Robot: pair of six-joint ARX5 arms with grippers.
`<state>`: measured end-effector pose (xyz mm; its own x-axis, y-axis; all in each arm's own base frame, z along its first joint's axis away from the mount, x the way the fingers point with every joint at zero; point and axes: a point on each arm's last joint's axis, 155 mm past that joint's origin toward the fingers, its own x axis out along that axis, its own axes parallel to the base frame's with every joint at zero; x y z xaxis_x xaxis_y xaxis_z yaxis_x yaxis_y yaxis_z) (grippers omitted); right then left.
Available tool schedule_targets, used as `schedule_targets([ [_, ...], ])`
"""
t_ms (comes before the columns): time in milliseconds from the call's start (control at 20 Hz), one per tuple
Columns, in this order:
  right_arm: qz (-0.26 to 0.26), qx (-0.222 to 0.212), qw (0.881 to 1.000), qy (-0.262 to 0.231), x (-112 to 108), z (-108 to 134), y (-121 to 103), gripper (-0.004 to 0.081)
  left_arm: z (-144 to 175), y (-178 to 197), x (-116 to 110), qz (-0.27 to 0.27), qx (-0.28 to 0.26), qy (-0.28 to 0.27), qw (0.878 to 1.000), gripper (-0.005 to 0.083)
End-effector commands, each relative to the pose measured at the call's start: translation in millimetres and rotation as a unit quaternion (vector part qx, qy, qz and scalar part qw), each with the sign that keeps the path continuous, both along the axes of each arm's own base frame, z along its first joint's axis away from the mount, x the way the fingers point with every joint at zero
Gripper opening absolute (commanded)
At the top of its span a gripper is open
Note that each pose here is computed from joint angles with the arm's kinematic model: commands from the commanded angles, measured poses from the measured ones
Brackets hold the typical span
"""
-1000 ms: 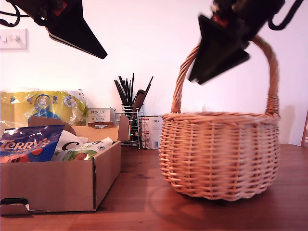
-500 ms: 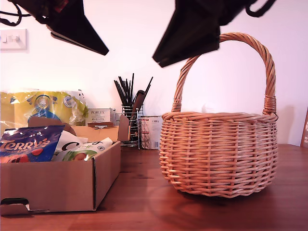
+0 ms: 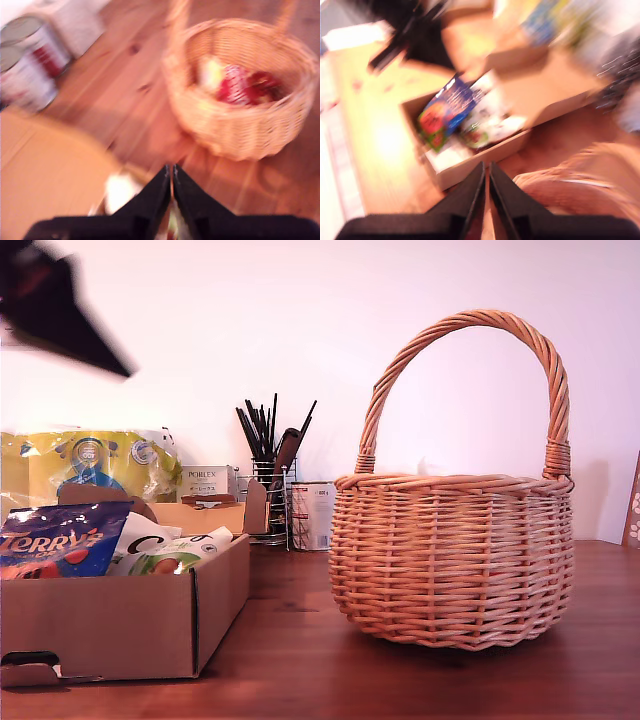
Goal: Move the bags of Easter eggs from the cardboard box on the left into the woven basket on the right side.
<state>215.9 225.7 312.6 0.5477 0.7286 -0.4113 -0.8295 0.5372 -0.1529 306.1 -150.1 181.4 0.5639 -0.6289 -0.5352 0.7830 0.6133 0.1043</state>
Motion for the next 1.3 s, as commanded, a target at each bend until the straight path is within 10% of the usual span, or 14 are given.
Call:
schedule_targets([
  [0,-0.005,-0.008,1.0,0.021,-4.0,-21.8,-3.4,-0.0012,-14.5,8.7,-3.8,0.013,0.0,0.007,1.0,-0.0019],
  [200,-0.015,-0.014,0.999,0.043,-23.2,-65.0,-20.9,-0.0012,-42.7,19.9,-14.6,0.002,0.052,0.031,0.998,0.0007],
  [400,-0.014,-0.018,0.998,0.051,-27.7,-91.2,-23.4,-0.0012,-77.7,44.4,-7.4,0.024,0.139,0.053,0.989,0.0759],
  [1250,-0.009,-0.003,0.999,0.031,-22.2,-80.9,-17.6,-0.0012,-176.2,55.3,6.8,-0.042,0.298,0.097,0.949,0.078],
])
